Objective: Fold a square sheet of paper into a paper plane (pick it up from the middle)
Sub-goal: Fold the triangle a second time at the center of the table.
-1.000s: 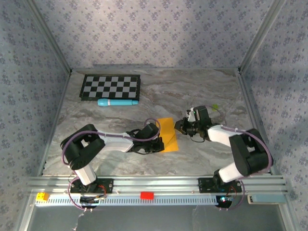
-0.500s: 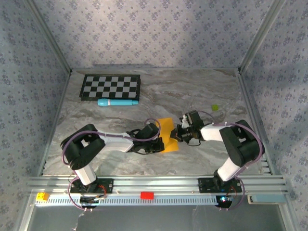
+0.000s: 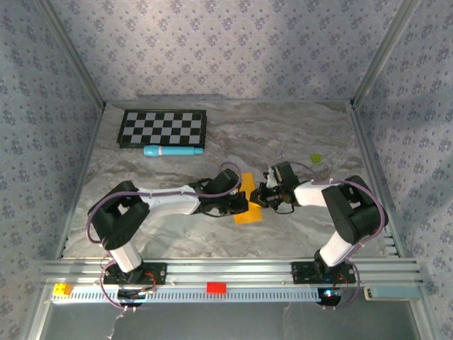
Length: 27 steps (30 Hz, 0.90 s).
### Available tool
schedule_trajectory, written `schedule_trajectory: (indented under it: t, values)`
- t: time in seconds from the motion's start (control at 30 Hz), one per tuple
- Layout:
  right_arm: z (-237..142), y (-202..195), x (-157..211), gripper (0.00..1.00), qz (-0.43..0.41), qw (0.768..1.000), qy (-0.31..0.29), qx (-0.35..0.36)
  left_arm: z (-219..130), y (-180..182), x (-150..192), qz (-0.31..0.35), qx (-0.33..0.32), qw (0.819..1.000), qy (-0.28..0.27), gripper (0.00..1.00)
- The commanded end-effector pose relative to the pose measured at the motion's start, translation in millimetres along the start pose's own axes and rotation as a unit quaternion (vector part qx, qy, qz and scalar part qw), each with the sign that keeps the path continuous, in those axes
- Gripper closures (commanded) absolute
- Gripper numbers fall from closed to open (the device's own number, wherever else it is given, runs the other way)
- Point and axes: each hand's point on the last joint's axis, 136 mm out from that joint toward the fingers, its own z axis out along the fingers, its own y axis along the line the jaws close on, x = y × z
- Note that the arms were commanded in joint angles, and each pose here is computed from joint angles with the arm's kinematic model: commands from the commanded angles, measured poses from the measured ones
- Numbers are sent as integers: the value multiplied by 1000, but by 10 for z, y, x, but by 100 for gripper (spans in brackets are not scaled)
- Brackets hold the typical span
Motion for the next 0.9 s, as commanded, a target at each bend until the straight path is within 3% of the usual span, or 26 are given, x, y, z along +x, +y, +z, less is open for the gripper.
schedule_trajectory:
  t: [0.0, 0.2, 0.5, 0.87]
  values:
    - [27, -316, 75, 96, 33, 998, -4, 54, 155, 81, 13, 0, -9, 1000, 21, 96]
    - [16, -338, 101, 96, 34, 998, -3, 57, 327, 188, -21, -6, -14, 1000, 25, 95]
    - [6, -368, 119, 96, 37, 997, -3, 62, 228, 673, 375, -55, -56, 996, 49, 94]
    - [23, -368, 101, 96, 38, 997, -1, 62, 77, 716, 615, -22, -68, 994, 82, 88]
